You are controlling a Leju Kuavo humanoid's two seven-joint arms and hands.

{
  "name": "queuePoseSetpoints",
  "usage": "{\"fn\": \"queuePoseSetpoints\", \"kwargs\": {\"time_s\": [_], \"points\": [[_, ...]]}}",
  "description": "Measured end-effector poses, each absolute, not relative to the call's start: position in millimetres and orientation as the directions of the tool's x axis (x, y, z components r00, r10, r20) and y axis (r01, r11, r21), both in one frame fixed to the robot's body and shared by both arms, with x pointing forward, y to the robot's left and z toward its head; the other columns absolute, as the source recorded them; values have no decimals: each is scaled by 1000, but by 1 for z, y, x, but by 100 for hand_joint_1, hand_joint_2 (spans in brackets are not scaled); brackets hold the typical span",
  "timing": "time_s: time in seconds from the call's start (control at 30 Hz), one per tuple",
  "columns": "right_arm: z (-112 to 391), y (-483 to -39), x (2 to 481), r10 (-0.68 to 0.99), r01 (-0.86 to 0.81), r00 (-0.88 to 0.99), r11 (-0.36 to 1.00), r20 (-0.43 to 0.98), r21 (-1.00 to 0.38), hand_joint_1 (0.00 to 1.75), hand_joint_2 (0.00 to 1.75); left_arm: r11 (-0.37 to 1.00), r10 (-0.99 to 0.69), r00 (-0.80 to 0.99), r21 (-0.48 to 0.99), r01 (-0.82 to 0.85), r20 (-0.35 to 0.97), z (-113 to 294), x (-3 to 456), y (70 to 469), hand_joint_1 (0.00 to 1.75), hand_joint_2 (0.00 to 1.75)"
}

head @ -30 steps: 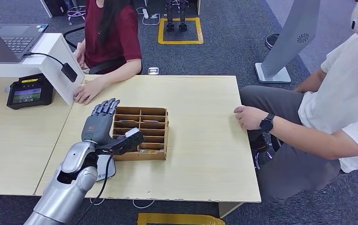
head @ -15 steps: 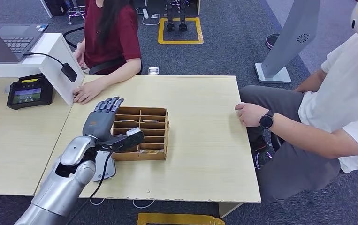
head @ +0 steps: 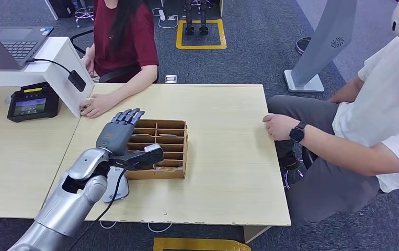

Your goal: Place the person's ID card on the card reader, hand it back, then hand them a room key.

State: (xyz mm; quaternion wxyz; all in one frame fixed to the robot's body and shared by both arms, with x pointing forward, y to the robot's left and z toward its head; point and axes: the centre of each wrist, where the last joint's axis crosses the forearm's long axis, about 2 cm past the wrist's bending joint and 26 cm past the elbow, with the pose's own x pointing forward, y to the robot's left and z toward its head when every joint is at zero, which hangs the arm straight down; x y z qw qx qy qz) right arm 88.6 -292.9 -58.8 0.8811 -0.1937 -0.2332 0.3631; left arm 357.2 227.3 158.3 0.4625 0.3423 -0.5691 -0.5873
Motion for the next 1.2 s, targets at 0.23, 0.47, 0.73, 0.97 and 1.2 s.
{"fn": "queuePoseSetpoints", "kwargs": {"time_s": [0.23, 0.47, 0.73, 0.97, 1.2], "points": [[-59, -295, 89, 729, -545, 629, 662, 271, -514, 0, 175, 76, -930, -342, 982, 171, 132, 159, 360, 231, 0, 175], [-59, -295, 89, 729, -545, 629, 662, 272, -515, 0, 175, 76, -930, -343, 982, 173, 133, 159, 360, 232, 0, 175], [-59, -294, 90, 736, -552, 619, 655, 272, -516, 0, 175, 68, -927, -352, 981, 183, 130, 162, 363, 231, 0, 175], [-59, -295, 90, 741, -557, 615, 650, 270, -517, 0, 175, 60, -928, -351, 979, 197, 128, 164, 366, 233, 0, 175], [-60, -295, 90, 742, -558, 614, 648, 267, -518, 0, 175, 59, -928, -351, 978, 198, 127, 164, 366, 233, 0, 175]]}}
